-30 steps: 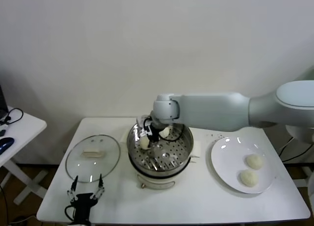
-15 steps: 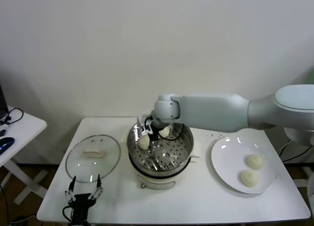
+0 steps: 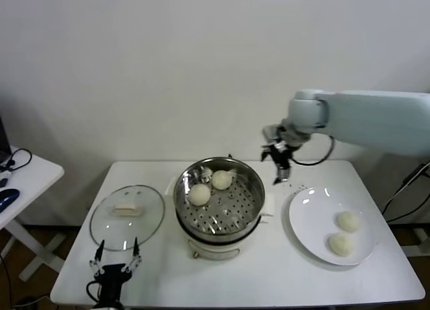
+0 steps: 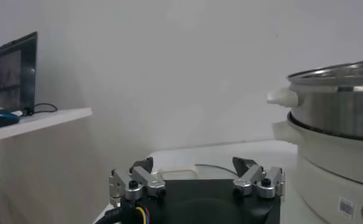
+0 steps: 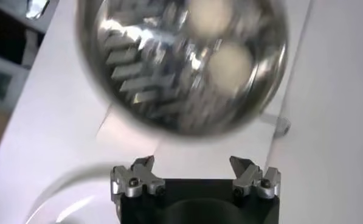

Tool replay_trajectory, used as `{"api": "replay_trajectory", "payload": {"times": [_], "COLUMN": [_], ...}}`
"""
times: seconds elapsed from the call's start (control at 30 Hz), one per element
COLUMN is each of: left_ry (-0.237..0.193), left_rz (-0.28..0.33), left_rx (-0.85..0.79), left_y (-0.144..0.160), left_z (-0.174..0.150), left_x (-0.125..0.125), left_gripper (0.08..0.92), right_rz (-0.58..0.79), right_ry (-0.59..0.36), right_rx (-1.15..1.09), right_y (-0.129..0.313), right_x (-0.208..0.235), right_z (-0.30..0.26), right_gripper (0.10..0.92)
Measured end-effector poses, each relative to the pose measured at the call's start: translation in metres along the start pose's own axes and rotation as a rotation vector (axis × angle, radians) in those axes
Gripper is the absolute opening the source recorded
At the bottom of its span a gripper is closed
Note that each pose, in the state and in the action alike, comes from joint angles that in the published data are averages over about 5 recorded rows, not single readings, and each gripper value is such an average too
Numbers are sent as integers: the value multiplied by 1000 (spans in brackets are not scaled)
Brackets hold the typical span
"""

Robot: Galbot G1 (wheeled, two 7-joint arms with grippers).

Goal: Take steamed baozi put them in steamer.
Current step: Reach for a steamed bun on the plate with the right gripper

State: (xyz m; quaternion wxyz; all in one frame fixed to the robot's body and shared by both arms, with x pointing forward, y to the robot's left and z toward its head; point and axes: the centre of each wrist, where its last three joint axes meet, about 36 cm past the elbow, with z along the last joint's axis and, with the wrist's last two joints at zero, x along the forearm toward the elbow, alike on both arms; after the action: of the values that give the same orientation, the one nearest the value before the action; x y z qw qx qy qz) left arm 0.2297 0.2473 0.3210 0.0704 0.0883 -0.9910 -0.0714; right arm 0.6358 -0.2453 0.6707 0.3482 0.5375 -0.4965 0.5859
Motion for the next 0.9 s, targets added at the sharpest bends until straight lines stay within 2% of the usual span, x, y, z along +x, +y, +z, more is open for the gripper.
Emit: {"api": "replay_trajectory", "payload": {"times": [0.2, 0.37, 0.63, 0.9], "left_ry": [-2, 1, 8, 11], "left_rz": [-1, -4, -5, -3], "left_rx": [-1, -5, -8, -11], "left_y": [1, 2, 1, 0], "left_z": [0, 1, 2, 3], "left_x": [1, 1, 4, 5], "left_gripper": [823, 823, 823, 823], "right_rz": [-58, -93, -106, -104], "right_ry": [45, 60, 72, 93], "right_rx": [-87, -156, -232, -269], "right_y": [48, 90, 136, 165], "right_x": [-17, -49, -102, -135], "right_z": [80, 121, 149, 159], "right_gripper": [823, 823, 823, 823]}}
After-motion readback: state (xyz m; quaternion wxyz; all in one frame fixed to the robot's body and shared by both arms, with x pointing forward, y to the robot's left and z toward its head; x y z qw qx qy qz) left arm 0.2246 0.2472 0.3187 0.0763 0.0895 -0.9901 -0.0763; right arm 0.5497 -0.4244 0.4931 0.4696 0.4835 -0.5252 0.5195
